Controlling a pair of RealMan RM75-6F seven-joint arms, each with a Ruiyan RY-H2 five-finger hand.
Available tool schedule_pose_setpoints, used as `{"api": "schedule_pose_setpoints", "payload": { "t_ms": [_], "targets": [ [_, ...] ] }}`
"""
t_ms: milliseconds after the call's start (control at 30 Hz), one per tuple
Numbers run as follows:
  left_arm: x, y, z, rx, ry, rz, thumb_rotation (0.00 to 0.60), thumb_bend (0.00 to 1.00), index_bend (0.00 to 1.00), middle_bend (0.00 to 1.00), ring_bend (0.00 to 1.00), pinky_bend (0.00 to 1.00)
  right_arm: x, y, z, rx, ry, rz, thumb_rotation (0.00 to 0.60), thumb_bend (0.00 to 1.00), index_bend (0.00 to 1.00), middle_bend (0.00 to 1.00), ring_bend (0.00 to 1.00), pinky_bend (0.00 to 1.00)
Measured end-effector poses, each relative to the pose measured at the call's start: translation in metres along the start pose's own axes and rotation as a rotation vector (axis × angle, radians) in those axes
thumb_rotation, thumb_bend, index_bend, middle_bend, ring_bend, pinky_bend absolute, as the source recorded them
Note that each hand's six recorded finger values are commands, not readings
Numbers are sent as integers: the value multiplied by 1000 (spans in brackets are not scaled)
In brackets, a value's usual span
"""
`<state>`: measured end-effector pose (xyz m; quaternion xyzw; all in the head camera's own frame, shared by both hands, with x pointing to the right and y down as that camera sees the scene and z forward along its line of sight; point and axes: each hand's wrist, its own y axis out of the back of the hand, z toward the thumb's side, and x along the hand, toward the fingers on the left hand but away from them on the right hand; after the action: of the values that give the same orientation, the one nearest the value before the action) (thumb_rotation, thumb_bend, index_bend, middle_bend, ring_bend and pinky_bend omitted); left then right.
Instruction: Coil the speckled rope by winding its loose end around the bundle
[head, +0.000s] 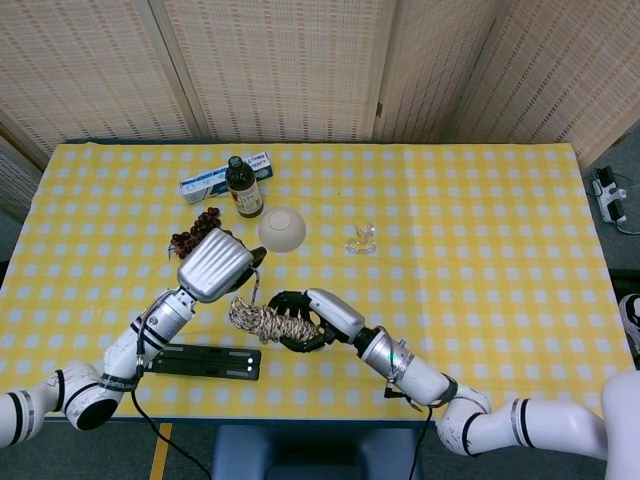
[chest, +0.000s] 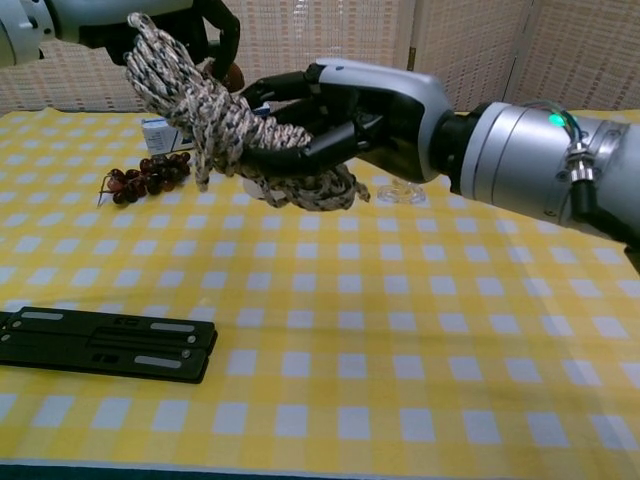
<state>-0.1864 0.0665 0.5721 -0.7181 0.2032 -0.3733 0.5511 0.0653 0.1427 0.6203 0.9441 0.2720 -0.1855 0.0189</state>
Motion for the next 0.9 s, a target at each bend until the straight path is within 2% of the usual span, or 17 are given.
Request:
{"api": "schedule_pose_setpoints", "payload": {
  "t_ms": [433, 633, 900],
  "targets": [
    [4, 21, 27, 52, -51, 102, 600, 509, 623, 900, 810, 765, -19, -9, -2, -19, -78, 7, 600, 509, 1000, 816, 890, 760],
    [0, 26, 31, 63, -42, 139, 600, 509, 624, 899, 810, 765, -25, -10, -7, -52, -118, -18, 600, 509, 1000, 818, 893, 763],
    [-13, 25, 33, 63, -11, 151, 600, 509, 623, 900, 809, 765, -34, -6, -13, -113, -156, -91, 600, 508, 1000, 820, 895, 766]
  ]
}}
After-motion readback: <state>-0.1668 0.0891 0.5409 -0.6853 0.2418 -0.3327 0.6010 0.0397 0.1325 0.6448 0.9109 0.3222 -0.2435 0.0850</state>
